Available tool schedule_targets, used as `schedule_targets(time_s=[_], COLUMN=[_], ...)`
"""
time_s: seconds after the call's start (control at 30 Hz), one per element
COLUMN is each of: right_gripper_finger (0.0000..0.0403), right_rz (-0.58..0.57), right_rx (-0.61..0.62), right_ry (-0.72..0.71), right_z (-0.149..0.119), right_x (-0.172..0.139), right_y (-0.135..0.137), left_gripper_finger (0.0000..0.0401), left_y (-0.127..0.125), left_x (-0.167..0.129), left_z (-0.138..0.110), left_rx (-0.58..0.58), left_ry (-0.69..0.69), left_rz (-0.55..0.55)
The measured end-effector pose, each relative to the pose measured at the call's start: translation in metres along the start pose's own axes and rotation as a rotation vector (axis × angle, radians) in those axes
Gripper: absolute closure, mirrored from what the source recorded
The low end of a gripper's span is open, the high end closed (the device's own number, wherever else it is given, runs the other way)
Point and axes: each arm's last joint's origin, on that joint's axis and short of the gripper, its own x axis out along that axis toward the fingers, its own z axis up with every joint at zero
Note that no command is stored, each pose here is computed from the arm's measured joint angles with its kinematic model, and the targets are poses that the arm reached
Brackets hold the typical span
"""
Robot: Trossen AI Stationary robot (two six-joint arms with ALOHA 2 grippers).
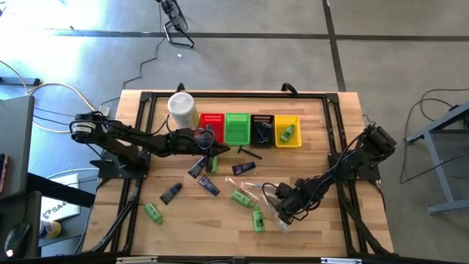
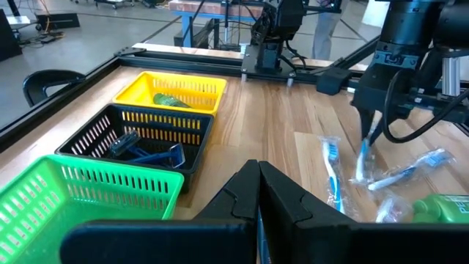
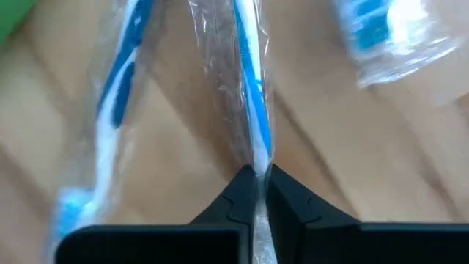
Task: Pick & Place Travel size toiletries
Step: Put the blue toothbrush into the green bin
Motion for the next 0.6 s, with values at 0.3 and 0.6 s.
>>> schedule_targets(time_s=[0.3, 0.6], right_gripper_finger=[0.0394, 0.0394], right_rz=[0.113, 0.186], right_rx=[-0.019, -0.017], right_ry=[-0.053, -0.256], right_z=[-0.005, -0.007], right_x=[-0.034, -0.083], right_y=[0.002, -0.010], left_gripper_finger=[0.0394, 0.0394], left_y=[0.000, 0.000], left_x=[0.000, 0.000], left_z=[0.000, -0.001], left_rx=[0.000, 0.000], left_ry=[0.000, 0.008], left_rz=[0.000, 0.000])
